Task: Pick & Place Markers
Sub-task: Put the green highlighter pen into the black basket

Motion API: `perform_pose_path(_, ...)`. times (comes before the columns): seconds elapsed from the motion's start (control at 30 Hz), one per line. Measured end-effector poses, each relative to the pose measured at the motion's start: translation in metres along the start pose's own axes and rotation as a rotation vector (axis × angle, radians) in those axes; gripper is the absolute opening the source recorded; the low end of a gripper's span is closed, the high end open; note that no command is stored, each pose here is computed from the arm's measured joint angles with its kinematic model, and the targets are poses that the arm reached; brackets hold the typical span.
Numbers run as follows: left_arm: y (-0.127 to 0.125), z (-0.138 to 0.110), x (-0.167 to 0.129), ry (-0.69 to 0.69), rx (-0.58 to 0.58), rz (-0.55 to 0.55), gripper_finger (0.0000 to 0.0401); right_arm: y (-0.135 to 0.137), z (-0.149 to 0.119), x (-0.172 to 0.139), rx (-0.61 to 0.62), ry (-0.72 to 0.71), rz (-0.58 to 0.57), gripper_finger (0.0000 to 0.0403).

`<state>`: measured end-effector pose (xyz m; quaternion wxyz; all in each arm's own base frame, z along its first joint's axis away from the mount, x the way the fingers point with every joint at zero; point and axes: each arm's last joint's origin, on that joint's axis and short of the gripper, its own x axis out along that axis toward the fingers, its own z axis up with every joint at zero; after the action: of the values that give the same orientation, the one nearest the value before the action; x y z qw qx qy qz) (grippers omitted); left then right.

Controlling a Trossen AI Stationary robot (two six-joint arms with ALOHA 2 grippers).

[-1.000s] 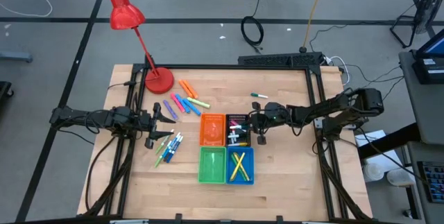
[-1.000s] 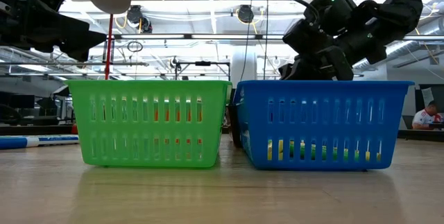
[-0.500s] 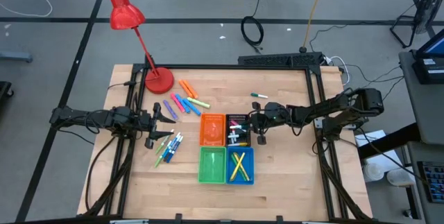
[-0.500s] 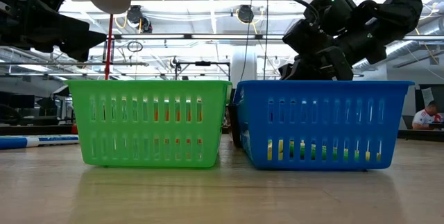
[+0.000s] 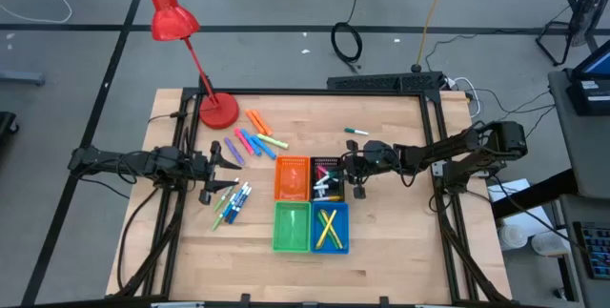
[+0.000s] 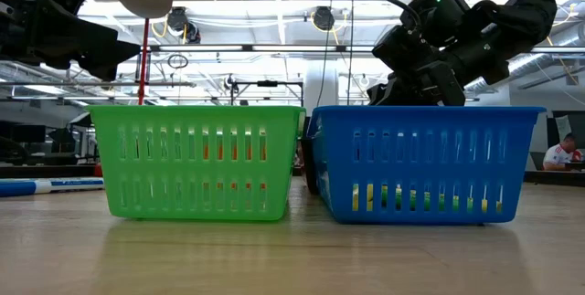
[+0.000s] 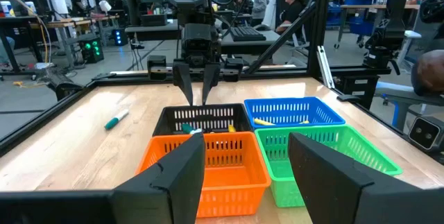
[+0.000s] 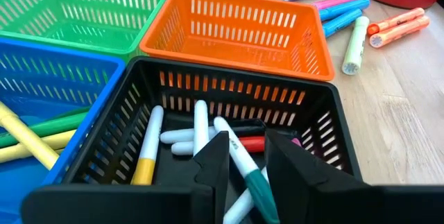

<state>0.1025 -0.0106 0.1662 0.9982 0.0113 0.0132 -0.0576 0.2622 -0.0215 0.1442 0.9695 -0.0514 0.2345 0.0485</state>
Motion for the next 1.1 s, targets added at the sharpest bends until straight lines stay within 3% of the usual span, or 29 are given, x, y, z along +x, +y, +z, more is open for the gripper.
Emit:
perform_pose_path(0.27,0.000,0.000,0.000,0.000,0.000,0.000,0.0212,-0.001,0.000,0.000,0.000,0.005,-0.027,0.0079)
perform_pose_path(0.47,0.000,0.000,0.000,0.000,0.000,0.000,0.0212,-0.011,0.003,-0.008,0.008,0.039,-0.251,0.0080)
perform_pose_path(0.7,0.000,0.000,0.000,0.000,0.000,-0.001,0.0212,-0.041,0.001,-0.034,0.125,0.102,-0.385,0.0102)
perform_pose_path(0.97,0.000,0.000,0.000,0.000,0.000,0.000,0.0212,-0.081,-0.029,-0.056,0.210,0.199,-0.548,0.0158)
perform_pose_path(1.1,0.000,0.000,0.000,0.000,0.000,0.000,0.0212,-0.093,-0.049,-0.064,0.282,0.219,-0.530,0.0173)
